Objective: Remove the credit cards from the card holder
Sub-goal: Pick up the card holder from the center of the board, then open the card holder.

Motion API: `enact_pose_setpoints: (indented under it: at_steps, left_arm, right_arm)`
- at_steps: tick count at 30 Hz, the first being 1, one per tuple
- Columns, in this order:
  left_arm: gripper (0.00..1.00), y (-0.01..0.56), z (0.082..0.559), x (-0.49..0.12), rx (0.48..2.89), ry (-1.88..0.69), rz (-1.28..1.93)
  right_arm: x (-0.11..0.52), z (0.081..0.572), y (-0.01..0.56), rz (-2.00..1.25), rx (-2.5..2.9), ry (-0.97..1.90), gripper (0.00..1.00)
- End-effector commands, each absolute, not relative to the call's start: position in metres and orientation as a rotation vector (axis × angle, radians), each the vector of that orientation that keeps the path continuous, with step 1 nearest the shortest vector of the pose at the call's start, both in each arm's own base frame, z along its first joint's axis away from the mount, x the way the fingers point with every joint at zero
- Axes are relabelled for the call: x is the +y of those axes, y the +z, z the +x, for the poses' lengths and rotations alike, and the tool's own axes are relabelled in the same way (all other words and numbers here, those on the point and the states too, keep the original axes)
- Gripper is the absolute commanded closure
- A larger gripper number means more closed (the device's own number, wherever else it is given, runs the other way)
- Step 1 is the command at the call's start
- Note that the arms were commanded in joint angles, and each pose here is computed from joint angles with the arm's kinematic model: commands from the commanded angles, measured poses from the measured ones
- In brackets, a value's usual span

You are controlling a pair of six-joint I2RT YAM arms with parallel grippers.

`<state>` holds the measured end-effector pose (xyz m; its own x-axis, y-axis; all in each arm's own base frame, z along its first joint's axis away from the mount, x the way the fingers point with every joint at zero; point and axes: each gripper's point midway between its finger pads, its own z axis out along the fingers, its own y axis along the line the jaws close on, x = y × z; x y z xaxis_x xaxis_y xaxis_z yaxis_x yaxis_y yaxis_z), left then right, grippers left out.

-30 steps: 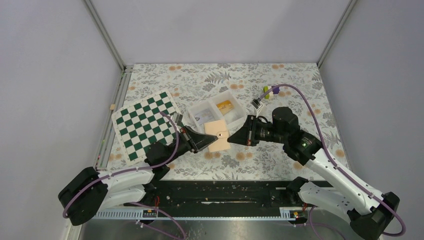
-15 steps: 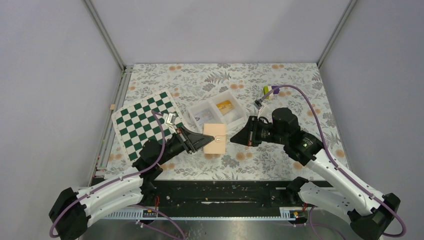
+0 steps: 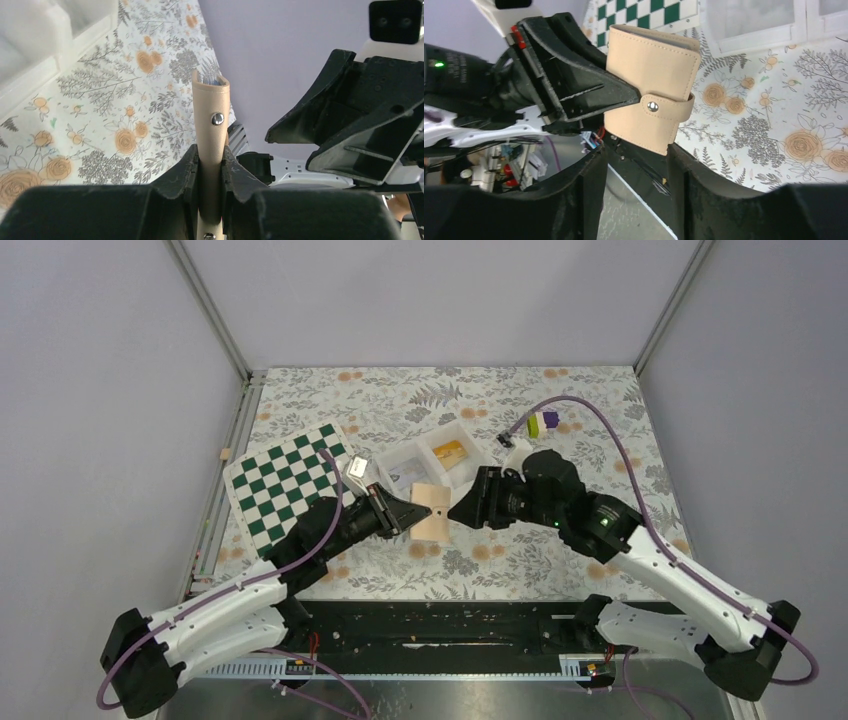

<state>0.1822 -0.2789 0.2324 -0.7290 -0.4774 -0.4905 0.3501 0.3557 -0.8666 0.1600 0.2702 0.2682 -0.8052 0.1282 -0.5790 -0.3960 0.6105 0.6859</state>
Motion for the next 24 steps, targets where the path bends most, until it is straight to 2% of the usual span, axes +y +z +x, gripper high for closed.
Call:
enact_pose_setpoints:
  at_steps: [1,5,11,19,21,24]
  left_arm:
    - [1.00,0.240,0.185,-0.280,1.916,-1.454,-0.166]
    - [1.00,0.241,0.180,-0.282,1.934,-1.489,-0.186]
    - [1.00,0.253,0.171,-0.284,1.908,-1.574,-0.195]
    - [1.00,0.256,0.167,-0.286,1.909,-1.605,-0.201]
    - [1.00,0.257,0.166,-0.287,1.911,-1.614,-0.199]
    - [1.00,0.258,0.165,-0.287,1.910,-1.621,-0.200]
  right_arm:
    - [0.278,0.176,0.255,-0.210,2.267,0.968,0.44]
    - [0.285,0.182,0.240,-0.278,2.282,0.790,0.38]
    - [0.301,0.184,0.230,-0.353,2.284,0.757,0.43]
    - [0.316,0.180,0.218,-0.404,2.299,0.737,0.43]
    - [0.315,0.180,0.213,-0.413,2.307,0.689,0.45]
    - [0.309,0.184,0.206,-0.411,2.309,0.595,0.52]
